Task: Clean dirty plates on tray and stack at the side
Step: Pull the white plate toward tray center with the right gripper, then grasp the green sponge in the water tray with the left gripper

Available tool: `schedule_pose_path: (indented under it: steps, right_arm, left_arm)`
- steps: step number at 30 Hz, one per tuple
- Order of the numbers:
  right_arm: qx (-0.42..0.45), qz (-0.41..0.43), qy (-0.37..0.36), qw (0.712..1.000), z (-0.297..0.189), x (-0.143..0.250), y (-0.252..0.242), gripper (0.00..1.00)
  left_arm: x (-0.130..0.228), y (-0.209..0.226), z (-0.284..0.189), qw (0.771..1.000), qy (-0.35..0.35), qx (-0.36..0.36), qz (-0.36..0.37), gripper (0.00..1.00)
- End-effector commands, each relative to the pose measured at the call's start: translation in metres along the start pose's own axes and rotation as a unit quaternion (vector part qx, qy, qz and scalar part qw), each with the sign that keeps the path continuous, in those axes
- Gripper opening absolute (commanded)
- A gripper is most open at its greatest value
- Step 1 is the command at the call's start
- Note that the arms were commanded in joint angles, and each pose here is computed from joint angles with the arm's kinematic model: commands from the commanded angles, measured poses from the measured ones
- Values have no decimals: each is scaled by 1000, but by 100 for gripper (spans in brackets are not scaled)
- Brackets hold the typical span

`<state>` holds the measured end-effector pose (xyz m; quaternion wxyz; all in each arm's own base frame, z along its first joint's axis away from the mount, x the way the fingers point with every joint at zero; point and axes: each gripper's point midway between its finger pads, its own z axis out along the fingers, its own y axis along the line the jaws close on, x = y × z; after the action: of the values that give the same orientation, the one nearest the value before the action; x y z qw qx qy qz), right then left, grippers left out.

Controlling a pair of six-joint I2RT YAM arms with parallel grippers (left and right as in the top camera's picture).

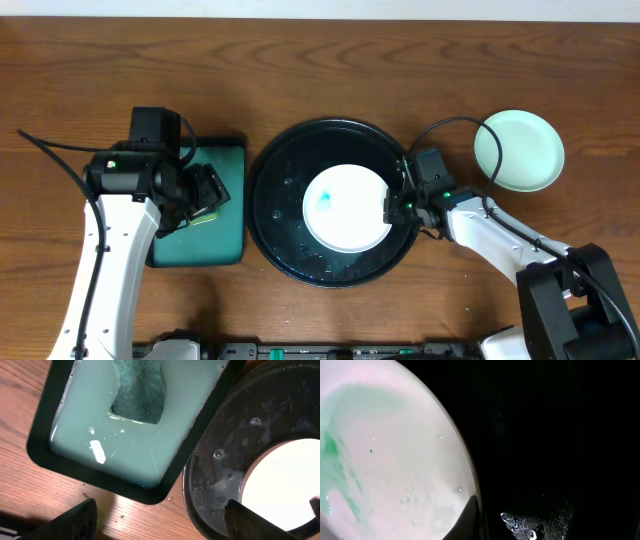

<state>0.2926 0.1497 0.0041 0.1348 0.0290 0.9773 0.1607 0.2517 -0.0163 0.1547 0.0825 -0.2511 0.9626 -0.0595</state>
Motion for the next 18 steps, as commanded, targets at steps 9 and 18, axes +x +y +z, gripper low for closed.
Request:
schedule_pose_path:
  steps: [9, 18]
  right_arm:
    - [-3, 1, 2, 1000, 1, 1, 5, 1]
    - [-3, 0, 2, 1000, 1, 1, 5, 1]
  left_arm:
    - [-20, 13, 8, 998, -36, -51, 5, 70]
    - [-50, 24, 54, 993, -26, -114, 7, 48]
